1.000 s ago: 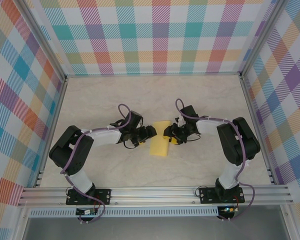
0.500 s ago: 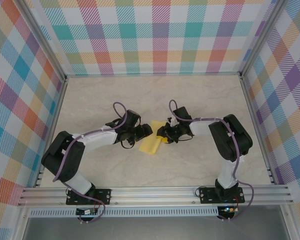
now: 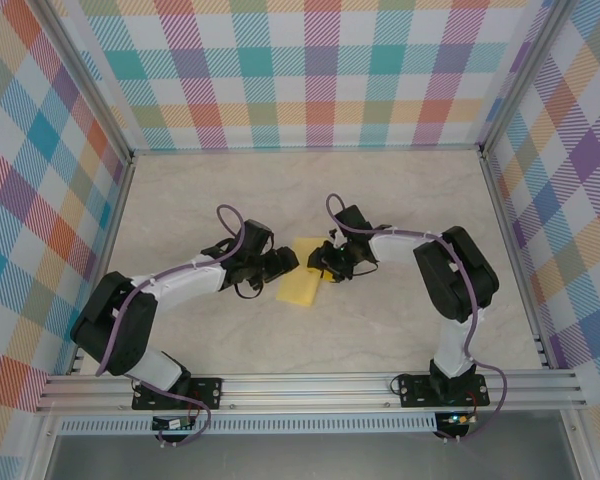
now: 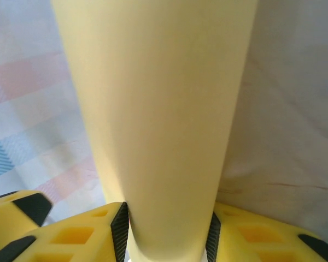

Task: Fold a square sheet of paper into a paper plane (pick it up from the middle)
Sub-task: First fold in half a square sheet of paper at the center of the table.

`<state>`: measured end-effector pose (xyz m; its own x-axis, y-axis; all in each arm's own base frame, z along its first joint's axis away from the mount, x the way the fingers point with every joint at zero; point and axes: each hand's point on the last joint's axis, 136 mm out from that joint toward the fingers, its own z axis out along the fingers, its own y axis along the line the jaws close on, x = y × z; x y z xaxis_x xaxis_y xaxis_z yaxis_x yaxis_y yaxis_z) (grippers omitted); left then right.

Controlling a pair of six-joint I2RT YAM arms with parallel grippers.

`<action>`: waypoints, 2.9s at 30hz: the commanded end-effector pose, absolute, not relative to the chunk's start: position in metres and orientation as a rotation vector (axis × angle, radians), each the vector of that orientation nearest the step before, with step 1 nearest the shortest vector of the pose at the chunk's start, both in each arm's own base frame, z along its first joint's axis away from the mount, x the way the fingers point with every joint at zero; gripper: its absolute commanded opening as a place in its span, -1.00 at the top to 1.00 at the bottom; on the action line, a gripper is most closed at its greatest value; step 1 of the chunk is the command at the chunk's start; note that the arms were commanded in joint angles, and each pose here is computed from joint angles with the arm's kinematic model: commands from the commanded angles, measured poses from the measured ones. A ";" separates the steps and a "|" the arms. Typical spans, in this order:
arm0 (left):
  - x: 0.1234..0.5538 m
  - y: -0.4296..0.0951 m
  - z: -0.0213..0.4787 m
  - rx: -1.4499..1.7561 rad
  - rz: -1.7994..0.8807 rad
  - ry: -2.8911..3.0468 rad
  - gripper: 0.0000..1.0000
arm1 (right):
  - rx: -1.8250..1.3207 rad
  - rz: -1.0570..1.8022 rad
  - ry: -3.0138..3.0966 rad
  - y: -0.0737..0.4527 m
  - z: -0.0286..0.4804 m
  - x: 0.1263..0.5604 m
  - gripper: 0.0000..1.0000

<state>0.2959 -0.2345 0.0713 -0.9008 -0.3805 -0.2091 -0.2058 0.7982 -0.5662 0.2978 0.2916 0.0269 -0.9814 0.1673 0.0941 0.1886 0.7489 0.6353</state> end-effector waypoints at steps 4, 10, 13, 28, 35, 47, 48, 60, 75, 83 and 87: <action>0.299 -0.243 0.068 -0.433 -0.852 2.688 -0.54 | -0.271 -0.912 -3.004 0.271 0.036 0.297 0.05; 0.298 -0.243 0.068 -0.430 -0.860 2.690 -0.53 | -0.270 -0.898 -3.010 0.269 0.037 0.295 0.10; 0.297 -0.243 0.068 -0.428 -0.858 2.691 -0.53 | -0.293 -0.846 -3.021 0.262 0.035 0.294 0.12; 0.299 -0.244 0.067 -0.426 -0.856 2.696 -0.53 | -0.357 -0.751 -3.026 0.251 0.024 0.290 0.15; 0.299 -0.244 0.067 -0.427 -0.849 2.698 -0.52 | -0.347 -0.789 -2.999 0.259 0.022 0.291 0.14; 0.299 -0.243 0.067 -0.430 -0.841 2.701 -0.52 | -0.296 -0.937 -2.970 0.279 0.030 0.304 0.09; 0.299 -0.243 0.068 -0.430 -0.840 2.699 -0.52 | -0.303 -0.925 -2.966 0.279 0.027 0.304 0.09; 0.298 -0.240 0.070 -0.433 -0.829 2.698 -0.52 | -0.191 -1.024 -2.967 0.282 0.040 0.306 0.37; 0.299 -0.242 0.072 -0.432 -0.837 2.698 -0.53 | 0.167 -1.112 -2.893 0.272 0.046 0.296 0.35; 0.297 -0.239 0.070 -0.430 -0.823 2.701 -0.53 | 0.012 -0.939 -2.946 0.259 0.038 0.304 0.14; 0.298 -0.241 0.070 -0.425 -0.828 2.701 -0.53 | -0.077 -0.810 -2.977 0.248 0.030 0.303 0.13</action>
